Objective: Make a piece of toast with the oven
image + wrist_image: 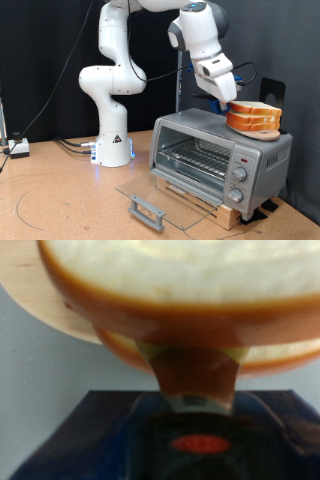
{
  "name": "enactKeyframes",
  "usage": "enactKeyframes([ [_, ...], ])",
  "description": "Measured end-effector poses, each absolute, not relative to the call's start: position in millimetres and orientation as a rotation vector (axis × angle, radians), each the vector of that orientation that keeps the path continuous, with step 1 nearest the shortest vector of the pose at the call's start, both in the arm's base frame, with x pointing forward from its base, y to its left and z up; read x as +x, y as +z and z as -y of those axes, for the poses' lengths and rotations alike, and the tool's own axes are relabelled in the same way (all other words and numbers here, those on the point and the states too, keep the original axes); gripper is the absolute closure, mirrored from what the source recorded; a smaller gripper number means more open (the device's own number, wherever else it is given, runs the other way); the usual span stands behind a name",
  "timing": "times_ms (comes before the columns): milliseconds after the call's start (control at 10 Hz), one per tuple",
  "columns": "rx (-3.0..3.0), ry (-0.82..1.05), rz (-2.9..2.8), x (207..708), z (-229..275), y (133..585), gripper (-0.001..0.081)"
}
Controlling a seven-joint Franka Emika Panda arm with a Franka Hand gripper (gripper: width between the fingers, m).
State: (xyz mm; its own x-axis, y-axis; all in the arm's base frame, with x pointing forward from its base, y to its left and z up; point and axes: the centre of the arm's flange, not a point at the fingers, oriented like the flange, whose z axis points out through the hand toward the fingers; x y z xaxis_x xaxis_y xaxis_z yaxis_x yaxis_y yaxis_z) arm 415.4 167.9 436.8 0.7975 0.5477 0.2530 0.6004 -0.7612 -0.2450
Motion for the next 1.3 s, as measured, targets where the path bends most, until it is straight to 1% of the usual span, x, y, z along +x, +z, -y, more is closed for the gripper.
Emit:
enactKeyframes([
  [300, -2.631, -0.330, 0.828, 420.4, -166.1, 441.6, 0.0411],
  [600, -2.592, -0.382, 0.805, 421.3, -152.0, 450.4, 0.0411],
  [800, -2.568, -0.369, 0.815, 418.0, -140.8, 457.0, 0.0411],
  [1000, -2.579, -0.300, 0.863, 411.2, -131.1, 460.0, 0.0411],
  [1200, -2.581, -0.312, 0.842, 411.9, -127.6, 457.7, 0.0411],
  [1300, -2.591, -0.322, 0.807, 413.2, -115.0, 454.6, 0.0411],
])
